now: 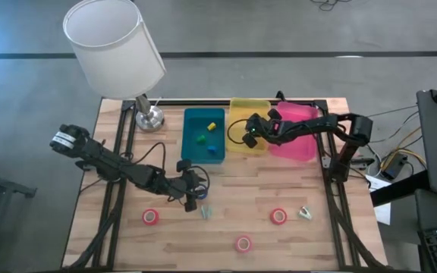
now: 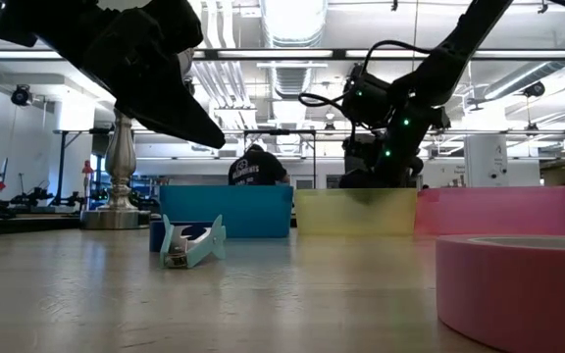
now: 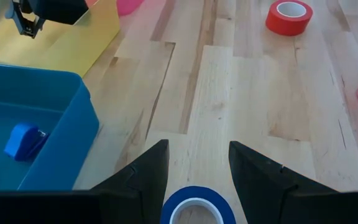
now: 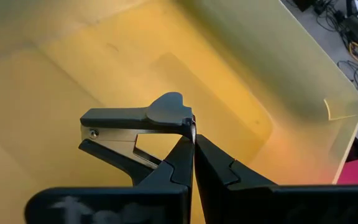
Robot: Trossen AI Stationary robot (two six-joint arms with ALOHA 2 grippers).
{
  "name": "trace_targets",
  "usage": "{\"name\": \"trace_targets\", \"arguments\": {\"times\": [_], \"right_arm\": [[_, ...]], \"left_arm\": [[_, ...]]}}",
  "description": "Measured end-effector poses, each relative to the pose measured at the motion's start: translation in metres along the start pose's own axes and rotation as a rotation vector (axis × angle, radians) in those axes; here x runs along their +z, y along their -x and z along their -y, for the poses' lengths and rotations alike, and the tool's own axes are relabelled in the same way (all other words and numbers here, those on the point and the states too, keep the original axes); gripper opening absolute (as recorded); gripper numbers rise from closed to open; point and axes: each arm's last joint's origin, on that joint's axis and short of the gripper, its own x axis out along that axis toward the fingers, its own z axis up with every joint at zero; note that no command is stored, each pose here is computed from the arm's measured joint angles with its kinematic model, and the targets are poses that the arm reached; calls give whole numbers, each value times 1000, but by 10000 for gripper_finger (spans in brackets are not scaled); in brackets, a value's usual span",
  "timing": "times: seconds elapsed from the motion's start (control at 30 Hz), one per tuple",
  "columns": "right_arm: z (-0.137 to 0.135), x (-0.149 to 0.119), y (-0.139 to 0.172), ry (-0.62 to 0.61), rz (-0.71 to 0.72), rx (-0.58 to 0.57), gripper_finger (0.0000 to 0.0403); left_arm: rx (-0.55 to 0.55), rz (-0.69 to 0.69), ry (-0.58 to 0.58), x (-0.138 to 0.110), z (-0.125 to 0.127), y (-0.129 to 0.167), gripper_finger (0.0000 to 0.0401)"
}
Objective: Pick and place Stapler, Stapler remover, tape
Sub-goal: Put the black staple remover into the yellow bin, then put the blue staple remover into the yellow bin
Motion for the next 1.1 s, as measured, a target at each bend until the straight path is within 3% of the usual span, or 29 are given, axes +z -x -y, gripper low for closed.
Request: {"name": "trace_targets", "arguments": {"times": [0.4,1.1], "right_arm": [[2,0,-2,-5,-8,17,16],[6,7,8,-20,16,69,146]], "left_arm": [[-1,0,8,0,0,0,172],[-1,0,7,0,0,0,172]]}}
